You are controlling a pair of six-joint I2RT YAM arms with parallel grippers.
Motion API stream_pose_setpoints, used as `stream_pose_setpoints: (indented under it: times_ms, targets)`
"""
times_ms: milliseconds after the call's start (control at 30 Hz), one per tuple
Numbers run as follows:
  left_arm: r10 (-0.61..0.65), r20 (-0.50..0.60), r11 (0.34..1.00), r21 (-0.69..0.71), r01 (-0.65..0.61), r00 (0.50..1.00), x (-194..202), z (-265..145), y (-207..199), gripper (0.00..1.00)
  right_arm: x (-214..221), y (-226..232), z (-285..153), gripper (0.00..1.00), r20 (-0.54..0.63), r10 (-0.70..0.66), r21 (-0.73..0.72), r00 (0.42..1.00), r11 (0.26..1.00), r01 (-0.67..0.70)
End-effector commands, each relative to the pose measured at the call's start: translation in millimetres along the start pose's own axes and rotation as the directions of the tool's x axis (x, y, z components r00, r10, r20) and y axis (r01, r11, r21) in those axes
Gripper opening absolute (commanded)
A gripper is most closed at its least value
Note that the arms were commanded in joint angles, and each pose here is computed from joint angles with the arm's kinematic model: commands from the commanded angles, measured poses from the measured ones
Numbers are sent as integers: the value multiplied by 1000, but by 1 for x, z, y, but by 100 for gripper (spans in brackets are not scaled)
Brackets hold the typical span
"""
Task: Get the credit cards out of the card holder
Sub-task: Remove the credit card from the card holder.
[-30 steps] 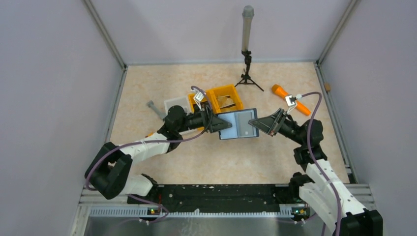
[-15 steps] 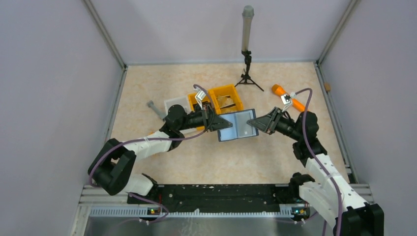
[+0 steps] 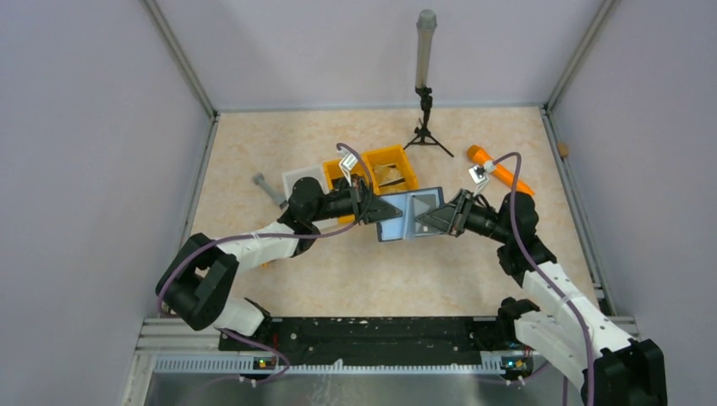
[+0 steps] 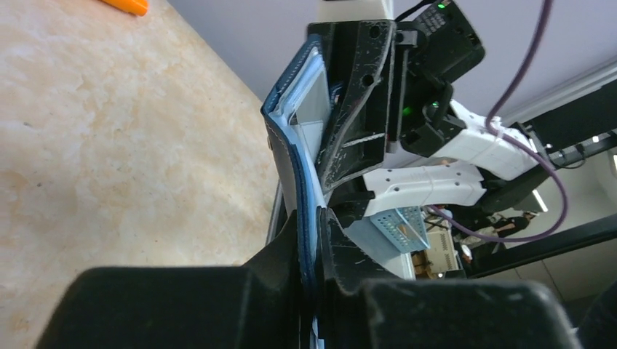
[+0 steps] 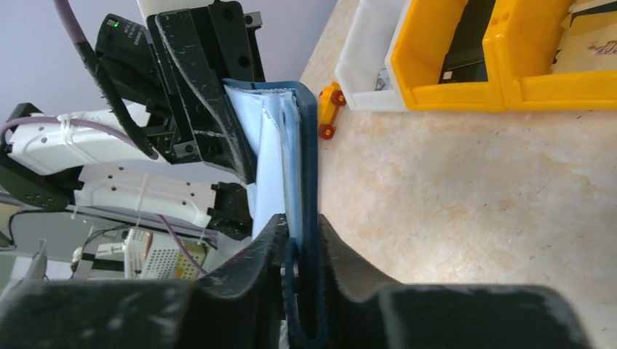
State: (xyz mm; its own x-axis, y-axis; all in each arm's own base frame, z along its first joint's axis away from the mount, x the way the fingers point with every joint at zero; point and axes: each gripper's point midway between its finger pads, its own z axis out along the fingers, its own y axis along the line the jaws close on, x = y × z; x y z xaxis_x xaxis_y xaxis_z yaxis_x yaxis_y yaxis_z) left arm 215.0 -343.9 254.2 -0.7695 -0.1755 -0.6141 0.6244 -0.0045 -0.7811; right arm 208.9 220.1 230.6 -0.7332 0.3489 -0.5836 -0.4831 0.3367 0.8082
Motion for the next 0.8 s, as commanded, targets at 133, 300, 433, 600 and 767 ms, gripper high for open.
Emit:
stream_pose_setpoints:
  times_ms: [133, 300, 433, 600, 767]
  targets:
    - [127, 0, 988, -92, -126, 992, -9, 12, 1, 47, -16, 20, 1, 4, 31, -93, -25, 995, 995, 94]
    - [186, -73, 963, -187, -196, 980, 4, 19, 7, 80, -17, 17, 3, 0, 40, -82, -13, 996, 996, 83]
    - [198, -117, 950, -220, -220, 973, 11, 25, 13, 78, -19, 21, 3, 0, 48, -77, -25, 996, 997, 78]
    - [184, -170, 926, -301, -229, 968, 15, 24, 32, 49, -21, 24, 2, 7, 56, -82, -27, 995, 996, 83]
    - [163, -161, 925, -318, -207, 973, 14, 20, 36, 32, -22, 27, -1, 24, 60, -96, -22, 994, 995, 98]
